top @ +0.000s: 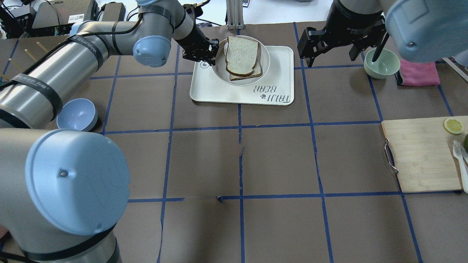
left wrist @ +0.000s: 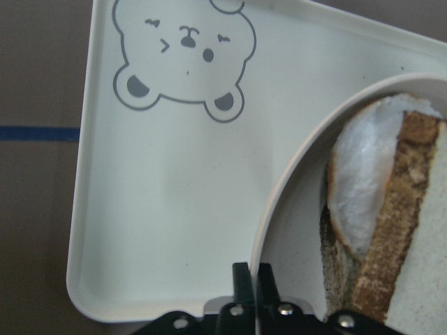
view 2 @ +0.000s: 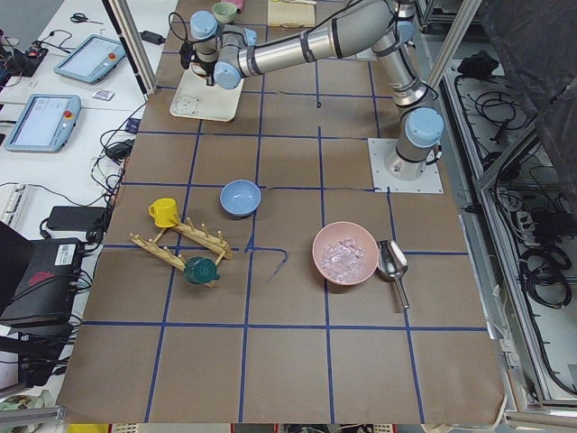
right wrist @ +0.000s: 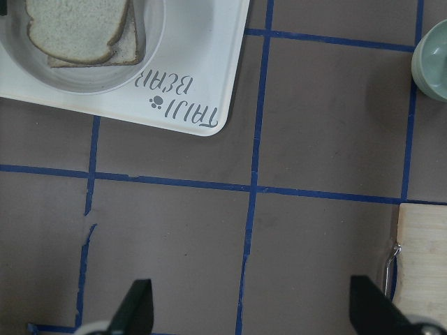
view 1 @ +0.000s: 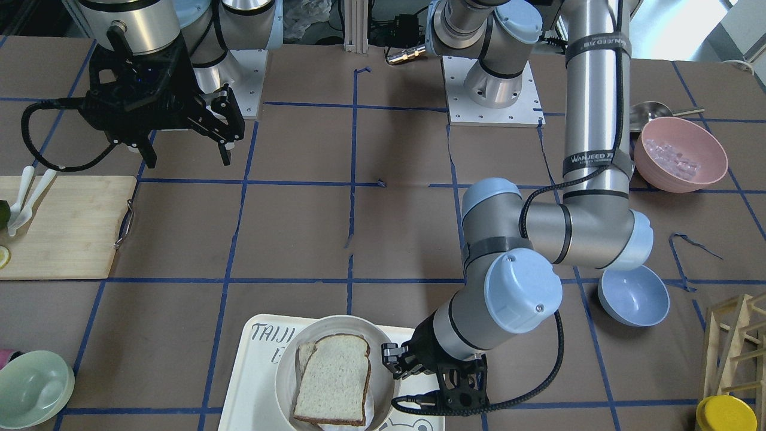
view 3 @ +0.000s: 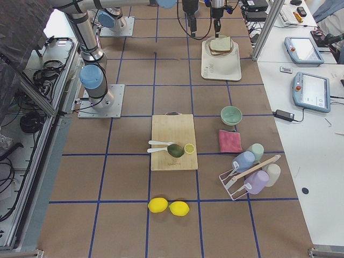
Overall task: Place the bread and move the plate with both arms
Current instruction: 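Slide the plate with the left gripper onto the bear tray, then open the left gripper to release the plate rim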
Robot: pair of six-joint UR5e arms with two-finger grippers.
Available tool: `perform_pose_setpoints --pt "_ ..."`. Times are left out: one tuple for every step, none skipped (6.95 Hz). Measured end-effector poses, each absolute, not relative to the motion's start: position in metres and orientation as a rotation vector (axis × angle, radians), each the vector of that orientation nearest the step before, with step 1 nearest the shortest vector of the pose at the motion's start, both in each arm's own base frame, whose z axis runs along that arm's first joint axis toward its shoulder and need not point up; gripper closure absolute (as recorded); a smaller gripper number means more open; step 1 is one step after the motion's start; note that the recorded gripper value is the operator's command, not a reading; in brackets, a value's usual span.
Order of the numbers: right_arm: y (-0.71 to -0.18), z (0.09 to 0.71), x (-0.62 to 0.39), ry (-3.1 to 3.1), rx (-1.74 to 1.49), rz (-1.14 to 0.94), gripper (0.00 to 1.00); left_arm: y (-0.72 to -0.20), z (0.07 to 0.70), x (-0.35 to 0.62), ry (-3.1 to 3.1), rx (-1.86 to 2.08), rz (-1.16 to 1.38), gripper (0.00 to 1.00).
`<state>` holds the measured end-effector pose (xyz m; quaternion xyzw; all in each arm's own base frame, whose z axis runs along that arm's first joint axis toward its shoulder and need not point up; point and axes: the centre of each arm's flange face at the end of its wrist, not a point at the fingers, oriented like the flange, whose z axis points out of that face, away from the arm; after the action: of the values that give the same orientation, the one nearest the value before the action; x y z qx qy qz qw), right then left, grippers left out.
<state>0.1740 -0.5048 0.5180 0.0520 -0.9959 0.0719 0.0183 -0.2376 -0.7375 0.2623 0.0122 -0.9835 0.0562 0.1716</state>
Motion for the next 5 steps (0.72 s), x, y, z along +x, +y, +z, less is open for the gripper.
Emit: perform_pose_setpoints --pt "-0.505 0.518 0.174 -3.093 0.162 0.223 0.0 -0.75 0.245 -0.239 -2.789 0.035 0.151 1.0" --pt "-0.505 0.518 0.174 -3.093 0.162 0.223 0.0 -0.757 0.232 -0.24 -2.788 0.039 0.142 1.0" --pt "-0.505 0.518 0.174 -3.093 0.162 0.223 0.0 -0.76 0.221 -0.241 -2.789 0.044 0.128 1.0" --pt "-0.505 0.518 0.174 -3.093 0.162 0.224 0.0 -0.761 0.212 -0.241 -2.792 0.049 0.115 0.01" --pt "-0.505 0.518 0.174 -3.093 0.162 0.225 0.0 -0.762 0.209 -0.241 -2.792 0.058 0.111 0.0"
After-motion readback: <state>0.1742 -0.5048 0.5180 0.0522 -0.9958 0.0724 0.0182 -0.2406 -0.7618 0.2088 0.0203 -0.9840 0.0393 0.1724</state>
